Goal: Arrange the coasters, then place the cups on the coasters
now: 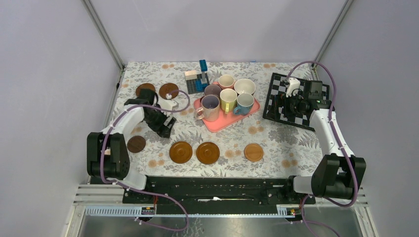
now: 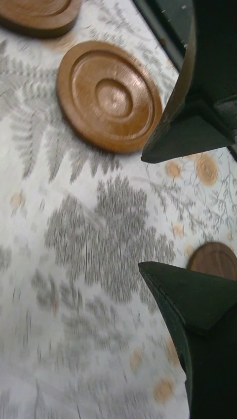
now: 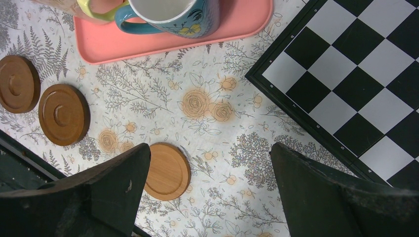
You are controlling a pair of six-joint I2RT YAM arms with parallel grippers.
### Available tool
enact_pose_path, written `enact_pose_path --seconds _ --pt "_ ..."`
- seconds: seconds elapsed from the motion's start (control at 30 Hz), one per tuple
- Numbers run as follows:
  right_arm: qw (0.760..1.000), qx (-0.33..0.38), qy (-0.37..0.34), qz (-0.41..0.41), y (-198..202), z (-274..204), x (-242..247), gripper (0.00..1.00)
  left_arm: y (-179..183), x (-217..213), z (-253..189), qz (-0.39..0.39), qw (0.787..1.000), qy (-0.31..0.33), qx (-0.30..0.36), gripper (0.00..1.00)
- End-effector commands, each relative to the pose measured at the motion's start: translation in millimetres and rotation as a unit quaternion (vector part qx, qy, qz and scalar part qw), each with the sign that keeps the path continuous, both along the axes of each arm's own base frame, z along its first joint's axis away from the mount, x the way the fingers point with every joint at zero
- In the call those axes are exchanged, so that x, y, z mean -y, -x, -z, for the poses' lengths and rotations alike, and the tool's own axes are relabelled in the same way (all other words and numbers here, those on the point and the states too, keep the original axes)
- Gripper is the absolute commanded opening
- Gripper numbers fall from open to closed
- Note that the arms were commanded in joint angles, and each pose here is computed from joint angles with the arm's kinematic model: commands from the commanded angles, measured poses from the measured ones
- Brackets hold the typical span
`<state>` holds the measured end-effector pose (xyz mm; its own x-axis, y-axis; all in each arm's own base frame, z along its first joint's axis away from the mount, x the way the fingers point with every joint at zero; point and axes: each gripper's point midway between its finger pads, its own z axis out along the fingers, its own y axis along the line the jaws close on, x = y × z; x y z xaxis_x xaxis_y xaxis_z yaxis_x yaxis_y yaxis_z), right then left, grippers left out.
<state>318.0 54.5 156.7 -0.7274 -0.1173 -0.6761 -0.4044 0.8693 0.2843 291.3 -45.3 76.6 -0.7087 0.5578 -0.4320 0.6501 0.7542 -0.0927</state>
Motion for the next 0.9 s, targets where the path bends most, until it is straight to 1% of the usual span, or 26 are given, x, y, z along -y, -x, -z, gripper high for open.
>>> enact_pose_path --seconds 0.0,0.17,0.4,0.5,0.7,0.87 --pt "1.0 0.024 0.002 -0.009 2 -14 -1 0.98 27 24 6 0.064 0.998 0.011 -0.016 0.8" --pt "1.0 0.022 -0.002 -0.011 2 -14 -2 0.98 40 33 17 0.085 0.996 0.0 -0.024 0.8" --pt "1.0 0.024 0.001 -0.009 1 -13 -1 0.98 51 46 37 0.119 0.991 -0.052 -0.008 0.8" --pt "1.0 0.022 0.001 -0.008 1 -12 -1 0.98 56 53 42 0.131 0.99 -0.056 -0.011 0.8" --pt "1.0 0.022 0.003 -0.008 2 -11 0 0.98 61 66 52 0.148 0.986 -0.074 -0.003 0.8" --pt "1.0 0.021 0.004 -0.007 2 -9 0 0.98 56 71 58 0.14 0.987 -0.084 0.009 0.78"
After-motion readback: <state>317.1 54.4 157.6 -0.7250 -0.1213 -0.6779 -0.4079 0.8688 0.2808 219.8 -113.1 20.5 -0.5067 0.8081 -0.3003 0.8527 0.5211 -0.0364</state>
